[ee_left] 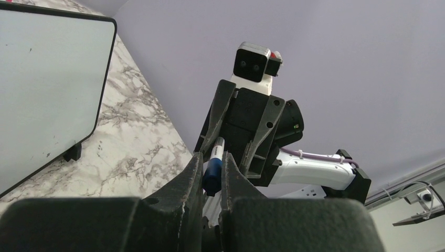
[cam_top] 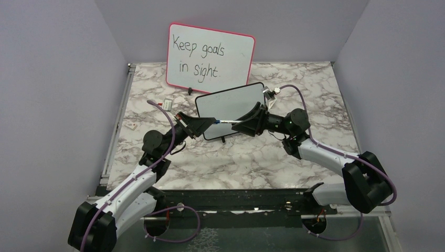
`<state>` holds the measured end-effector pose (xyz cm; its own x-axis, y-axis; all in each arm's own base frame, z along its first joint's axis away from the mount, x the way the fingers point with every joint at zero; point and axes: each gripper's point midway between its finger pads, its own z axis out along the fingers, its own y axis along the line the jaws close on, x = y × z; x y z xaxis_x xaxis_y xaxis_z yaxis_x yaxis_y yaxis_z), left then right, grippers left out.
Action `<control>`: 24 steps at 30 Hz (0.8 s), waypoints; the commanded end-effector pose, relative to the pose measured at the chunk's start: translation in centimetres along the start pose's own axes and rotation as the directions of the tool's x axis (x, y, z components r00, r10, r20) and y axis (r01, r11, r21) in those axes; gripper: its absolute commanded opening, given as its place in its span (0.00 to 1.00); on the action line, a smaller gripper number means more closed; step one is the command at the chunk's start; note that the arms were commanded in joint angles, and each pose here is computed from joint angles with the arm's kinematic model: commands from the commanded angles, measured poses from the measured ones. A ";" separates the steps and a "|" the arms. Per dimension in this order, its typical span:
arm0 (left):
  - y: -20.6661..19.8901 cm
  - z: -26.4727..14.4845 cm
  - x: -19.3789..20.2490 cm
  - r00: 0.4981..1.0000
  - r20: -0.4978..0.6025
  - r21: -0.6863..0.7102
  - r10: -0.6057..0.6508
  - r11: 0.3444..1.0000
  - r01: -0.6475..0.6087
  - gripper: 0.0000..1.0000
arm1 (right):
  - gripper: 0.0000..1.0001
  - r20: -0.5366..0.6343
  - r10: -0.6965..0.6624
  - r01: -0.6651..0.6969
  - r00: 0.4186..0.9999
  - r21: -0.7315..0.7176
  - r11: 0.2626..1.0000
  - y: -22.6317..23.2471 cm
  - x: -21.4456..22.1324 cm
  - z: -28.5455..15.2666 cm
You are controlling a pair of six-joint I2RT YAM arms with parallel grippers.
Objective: Write a sentence on the whiteboard
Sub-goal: Open the whiteboard marker at the center of the board.
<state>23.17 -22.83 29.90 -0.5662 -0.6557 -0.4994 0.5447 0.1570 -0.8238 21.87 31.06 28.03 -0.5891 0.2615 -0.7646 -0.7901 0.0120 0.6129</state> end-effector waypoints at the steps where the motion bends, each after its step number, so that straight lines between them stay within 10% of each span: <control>1: -0.4 -0.1 0.1 1.000 -0.009 0.029 0.004 1.000 -0.004 0.00 | 0.45 0.009 -0.055 0.055 0.998 -0.073 0.996 2.0 -1.3 0.2; 24: 0.1 -0.3 0.8 0.999 -0.035 0.022 -0.015 1.000 0.016 0.00 | 0.37 0.064 -0.053 0.056 0.997 -0.055 0.997 2.6 -2.5 0.1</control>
<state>22.88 -23.18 29.95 -0.5912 -0.6426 -0.4874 0.5449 0.1273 -0.8288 21.57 30.94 28.57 -0.5950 0.2651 -0.7588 -0.7869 -0.0002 0.6170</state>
